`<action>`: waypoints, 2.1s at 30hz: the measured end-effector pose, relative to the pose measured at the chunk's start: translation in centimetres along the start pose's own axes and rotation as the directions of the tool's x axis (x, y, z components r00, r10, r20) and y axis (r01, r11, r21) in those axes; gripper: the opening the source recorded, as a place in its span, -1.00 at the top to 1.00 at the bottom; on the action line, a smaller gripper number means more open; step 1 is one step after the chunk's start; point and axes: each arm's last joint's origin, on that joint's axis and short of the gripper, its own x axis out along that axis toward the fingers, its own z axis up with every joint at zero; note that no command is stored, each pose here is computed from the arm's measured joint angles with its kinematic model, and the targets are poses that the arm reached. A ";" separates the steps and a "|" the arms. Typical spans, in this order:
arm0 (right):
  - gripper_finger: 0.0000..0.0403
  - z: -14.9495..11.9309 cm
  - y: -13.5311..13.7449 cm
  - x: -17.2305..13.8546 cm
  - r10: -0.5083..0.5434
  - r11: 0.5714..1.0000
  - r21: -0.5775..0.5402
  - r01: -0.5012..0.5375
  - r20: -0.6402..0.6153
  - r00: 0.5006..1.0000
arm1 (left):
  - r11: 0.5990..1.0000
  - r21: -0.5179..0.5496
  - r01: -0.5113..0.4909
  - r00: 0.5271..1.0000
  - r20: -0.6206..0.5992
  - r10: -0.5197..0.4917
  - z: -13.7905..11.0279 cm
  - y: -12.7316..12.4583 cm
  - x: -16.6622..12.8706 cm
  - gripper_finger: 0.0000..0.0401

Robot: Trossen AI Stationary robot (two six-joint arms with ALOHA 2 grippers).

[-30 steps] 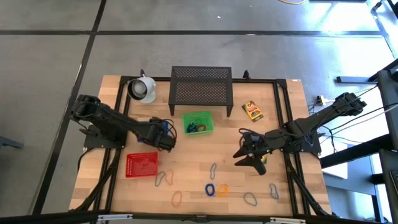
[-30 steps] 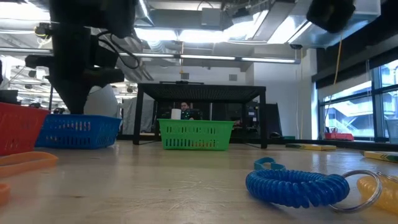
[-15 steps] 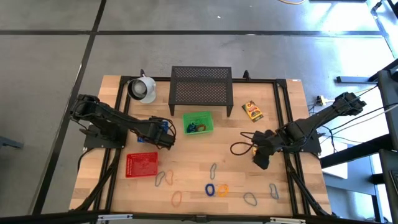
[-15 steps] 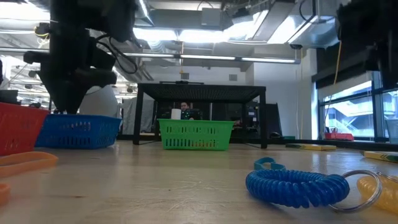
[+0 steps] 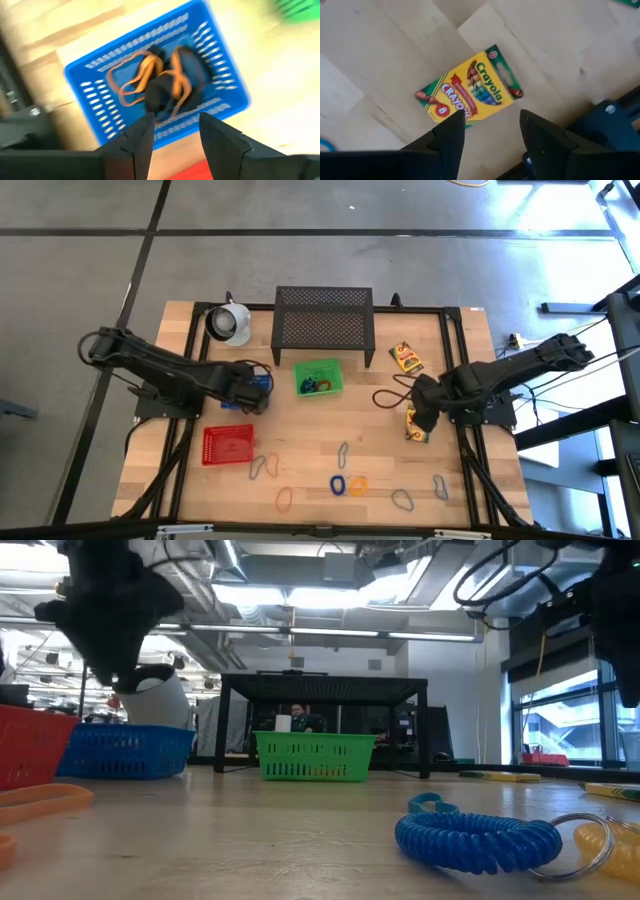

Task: Pick & Place Office Desk Supplies
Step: Put the bottom yellow box of crayon into the red bin

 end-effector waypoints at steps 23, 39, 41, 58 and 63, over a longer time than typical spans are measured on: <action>0.07 1.4 -4.1 6.9 0.021 0.996 0.084 -0.016 -0.062 0.998 | 0.954 0.082 0.288 0.931 0.209 -0.299 -0.6 -1.3 -2.6 0.29; 0.27 1.0 -4.4 8.9 0.045 0.989 0.144 -0.040 -0.026 0.999 | 0.952 0.096 0.291 0.929 0.211 -0.305 -0.6 -1.4 -2.6 0.29; 0.29 0.9 -4.5 9.1 0.039 0.989 0.144 -0.035 -0.027 0.999 | 0.952 0.098 0.290 0.929 0.211 -0.305 -0.6 -1.4 -2.6 0.29; 0.93 0.8 -4.6 9.3 0.028 0.989 0.144 -0.024 -0.024 0.999 | 0.952 0.110 0.286 0.929 0.212 -0.304 -0.6 -1.4 -2.6 0.29; 0.96 0.9 -4.5 9.3 0.040 0.985 0.166 -0.037 -0.015 0.999 | 0.952 0.109 0.287 0.928 0.213 -0.305 -0.6 -1.4 -2.6 0.29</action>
